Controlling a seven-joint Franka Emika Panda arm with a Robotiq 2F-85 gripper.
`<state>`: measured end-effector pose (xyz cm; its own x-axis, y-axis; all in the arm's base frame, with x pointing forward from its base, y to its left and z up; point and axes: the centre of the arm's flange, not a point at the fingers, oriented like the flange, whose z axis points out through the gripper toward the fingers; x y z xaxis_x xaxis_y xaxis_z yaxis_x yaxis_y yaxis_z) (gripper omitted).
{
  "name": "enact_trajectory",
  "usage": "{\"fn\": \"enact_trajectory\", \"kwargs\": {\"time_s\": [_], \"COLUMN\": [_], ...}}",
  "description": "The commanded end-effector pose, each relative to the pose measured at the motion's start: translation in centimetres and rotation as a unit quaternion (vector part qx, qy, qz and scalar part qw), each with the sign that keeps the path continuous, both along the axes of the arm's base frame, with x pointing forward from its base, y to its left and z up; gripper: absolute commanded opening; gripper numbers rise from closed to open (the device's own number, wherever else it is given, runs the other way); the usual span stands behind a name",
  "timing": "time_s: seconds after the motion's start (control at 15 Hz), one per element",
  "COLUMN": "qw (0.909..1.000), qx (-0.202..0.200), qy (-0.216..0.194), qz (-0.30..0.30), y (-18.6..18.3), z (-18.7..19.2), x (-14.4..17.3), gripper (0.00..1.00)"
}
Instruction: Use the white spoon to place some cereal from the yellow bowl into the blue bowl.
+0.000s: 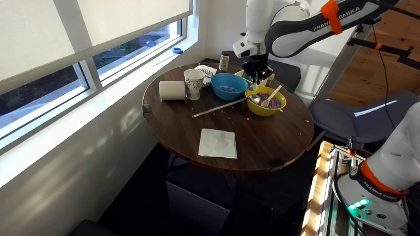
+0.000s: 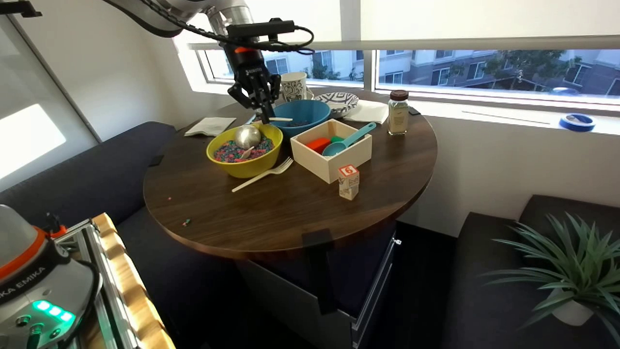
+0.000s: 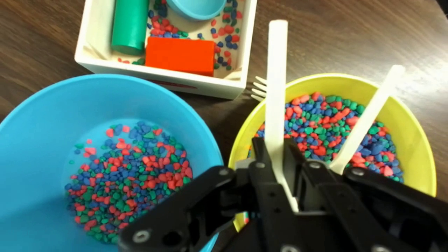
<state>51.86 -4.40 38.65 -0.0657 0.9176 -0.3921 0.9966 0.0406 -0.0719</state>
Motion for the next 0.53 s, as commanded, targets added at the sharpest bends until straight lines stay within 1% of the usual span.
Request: {"fn": "enact_trajectory", "kwargs": {"time_s": [0.0,0.2,0.4,0.47], "qw": [0.9995,0.9977,0.9925,0.9897], "qx": [0.027,0.032,0.032,0.039], "qy": [-0.017,-0.041,-0.069,-0.081], "qz": [-0.007,-0.043,-0.095,-0.111], "y": [-0.6,-1.7,-3.1,-3.4], "z": [1.6,2.8,3.4,3.4], "x": [-1.0,-0.4,0.4,0.9], "gripper": [0.04,0.04,0.04,0.04]}}
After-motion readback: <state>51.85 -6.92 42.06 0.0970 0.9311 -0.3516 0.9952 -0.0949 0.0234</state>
